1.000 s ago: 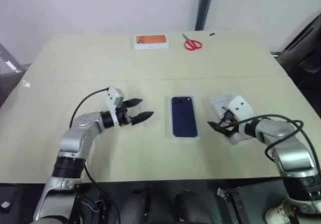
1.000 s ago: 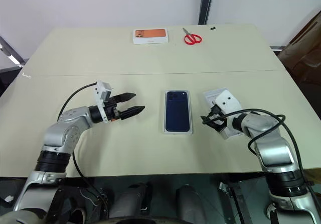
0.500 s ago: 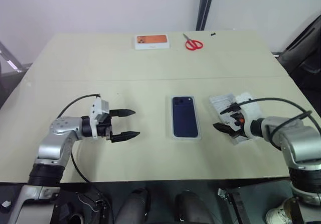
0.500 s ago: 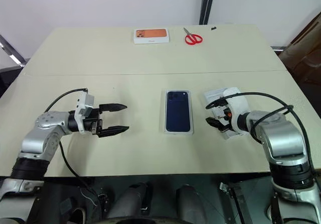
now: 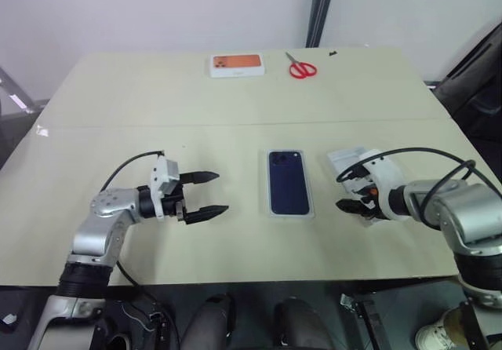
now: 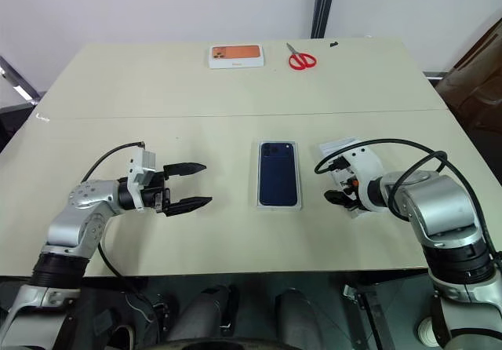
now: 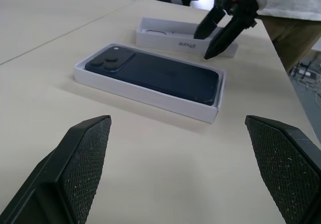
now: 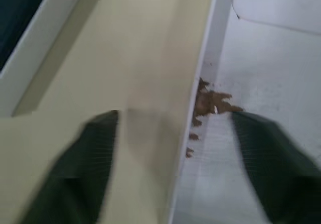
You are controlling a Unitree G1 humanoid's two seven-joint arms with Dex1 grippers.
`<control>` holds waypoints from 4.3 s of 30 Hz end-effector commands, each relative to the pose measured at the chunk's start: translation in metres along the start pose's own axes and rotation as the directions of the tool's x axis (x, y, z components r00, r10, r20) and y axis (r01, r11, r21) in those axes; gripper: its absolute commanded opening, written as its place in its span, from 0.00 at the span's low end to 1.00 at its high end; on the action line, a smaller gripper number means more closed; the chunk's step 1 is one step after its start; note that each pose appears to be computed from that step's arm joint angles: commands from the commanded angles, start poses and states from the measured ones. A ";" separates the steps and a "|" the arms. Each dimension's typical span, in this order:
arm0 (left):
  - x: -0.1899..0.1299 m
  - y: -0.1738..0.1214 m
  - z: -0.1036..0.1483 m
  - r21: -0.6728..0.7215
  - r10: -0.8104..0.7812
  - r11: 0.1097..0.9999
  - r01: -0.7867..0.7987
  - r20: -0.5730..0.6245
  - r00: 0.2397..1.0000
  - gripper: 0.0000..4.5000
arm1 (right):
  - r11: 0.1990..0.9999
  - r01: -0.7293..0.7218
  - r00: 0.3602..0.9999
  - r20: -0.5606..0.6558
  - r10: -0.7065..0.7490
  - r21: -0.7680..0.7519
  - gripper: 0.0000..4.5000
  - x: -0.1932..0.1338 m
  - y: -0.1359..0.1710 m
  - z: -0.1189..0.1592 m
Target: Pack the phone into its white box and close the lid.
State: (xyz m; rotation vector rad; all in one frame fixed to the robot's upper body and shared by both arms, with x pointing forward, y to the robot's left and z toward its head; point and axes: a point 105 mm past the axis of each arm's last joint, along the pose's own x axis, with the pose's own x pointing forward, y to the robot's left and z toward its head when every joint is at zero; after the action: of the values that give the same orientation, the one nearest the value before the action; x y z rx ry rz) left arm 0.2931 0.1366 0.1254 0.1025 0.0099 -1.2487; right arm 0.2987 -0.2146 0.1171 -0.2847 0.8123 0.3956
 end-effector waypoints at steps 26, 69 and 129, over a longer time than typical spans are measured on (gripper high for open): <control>0.002 0.015 0.016 0.021 0.087 0.996 -0.088 0.033 0.996 1.00 | 0.891 -0.355 0.794 0.594 0.128 0.283 0.01 -0.004 0.022 0.131; 0.007 0.023 0.028 -0.083 0.218 0.974 -0.209 0.128 0.967 1.00 | 0.137 -0.891 0.432 0.714 0.551 0.433 0.01 -0.004 0.157 0.131; 0.068 0.015 -0.032 -0.307 0.222 0.923 -0.232 -0.067 0.973 0.00 | 0.927 0.034 0.810 0.553 0.193 -0.373 0.01 0.024 0.041 0.069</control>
State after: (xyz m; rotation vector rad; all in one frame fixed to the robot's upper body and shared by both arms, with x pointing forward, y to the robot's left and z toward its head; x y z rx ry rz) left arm 0.3282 0.0867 0.0826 -0.1700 0.2478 -0.9819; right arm 0.3454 -0.1557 0.1262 -0.4422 0.2004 0.6331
